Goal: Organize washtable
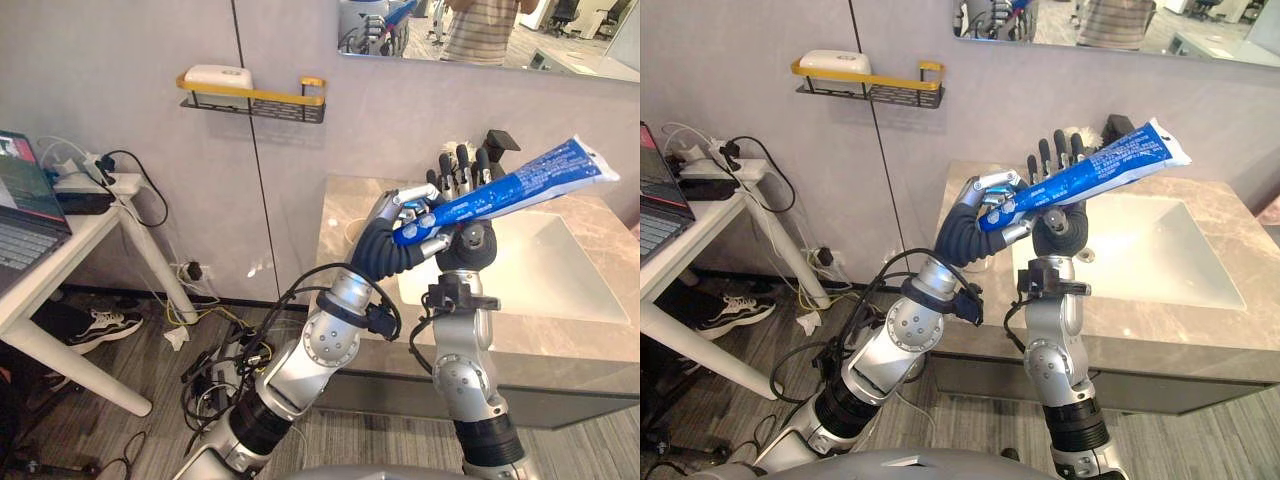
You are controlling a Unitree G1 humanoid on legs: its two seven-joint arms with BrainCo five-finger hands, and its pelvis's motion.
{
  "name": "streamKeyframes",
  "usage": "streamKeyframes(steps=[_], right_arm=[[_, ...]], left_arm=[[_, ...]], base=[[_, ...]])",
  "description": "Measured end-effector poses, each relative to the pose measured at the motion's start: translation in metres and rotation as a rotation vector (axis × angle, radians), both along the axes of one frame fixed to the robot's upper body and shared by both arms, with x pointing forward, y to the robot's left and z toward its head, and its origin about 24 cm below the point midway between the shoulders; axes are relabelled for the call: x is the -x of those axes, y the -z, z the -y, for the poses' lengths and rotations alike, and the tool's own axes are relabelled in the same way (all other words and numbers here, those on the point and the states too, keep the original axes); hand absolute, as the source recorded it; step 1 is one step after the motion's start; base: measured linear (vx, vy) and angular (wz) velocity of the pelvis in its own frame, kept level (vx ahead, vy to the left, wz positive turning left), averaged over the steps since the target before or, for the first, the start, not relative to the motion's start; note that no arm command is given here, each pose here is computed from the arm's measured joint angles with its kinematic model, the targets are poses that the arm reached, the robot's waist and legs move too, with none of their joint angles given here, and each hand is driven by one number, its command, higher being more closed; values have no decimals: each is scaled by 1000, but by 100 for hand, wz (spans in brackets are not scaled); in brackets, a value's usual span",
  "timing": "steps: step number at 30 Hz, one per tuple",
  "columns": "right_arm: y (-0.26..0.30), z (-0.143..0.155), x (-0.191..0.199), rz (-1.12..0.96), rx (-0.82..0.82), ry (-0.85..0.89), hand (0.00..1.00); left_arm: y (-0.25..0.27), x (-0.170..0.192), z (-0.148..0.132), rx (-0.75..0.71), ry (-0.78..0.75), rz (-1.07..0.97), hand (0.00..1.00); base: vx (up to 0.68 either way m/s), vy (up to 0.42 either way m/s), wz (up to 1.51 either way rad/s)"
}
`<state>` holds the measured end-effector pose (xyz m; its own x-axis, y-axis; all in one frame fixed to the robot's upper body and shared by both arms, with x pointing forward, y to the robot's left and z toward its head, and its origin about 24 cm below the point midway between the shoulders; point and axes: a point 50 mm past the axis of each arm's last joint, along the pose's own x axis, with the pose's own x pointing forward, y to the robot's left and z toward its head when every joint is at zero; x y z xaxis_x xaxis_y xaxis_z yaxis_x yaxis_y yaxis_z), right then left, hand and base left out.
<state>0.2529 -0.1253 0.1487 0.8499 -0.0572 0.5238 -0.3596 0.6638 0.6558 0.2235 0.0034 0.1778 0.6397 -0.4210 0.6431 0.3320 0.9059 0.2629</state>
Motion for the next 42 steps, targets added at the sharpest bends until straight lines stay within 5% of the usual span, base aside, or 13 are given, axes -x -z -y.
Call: streamKeyframes(steps=[42], right_arm=[[-28, -1, 7, 140, -100, -79, 0]], left_arm=[[-10, 6, -2, 78, 37, 36, 100]], base=[[0, 0, 0]])
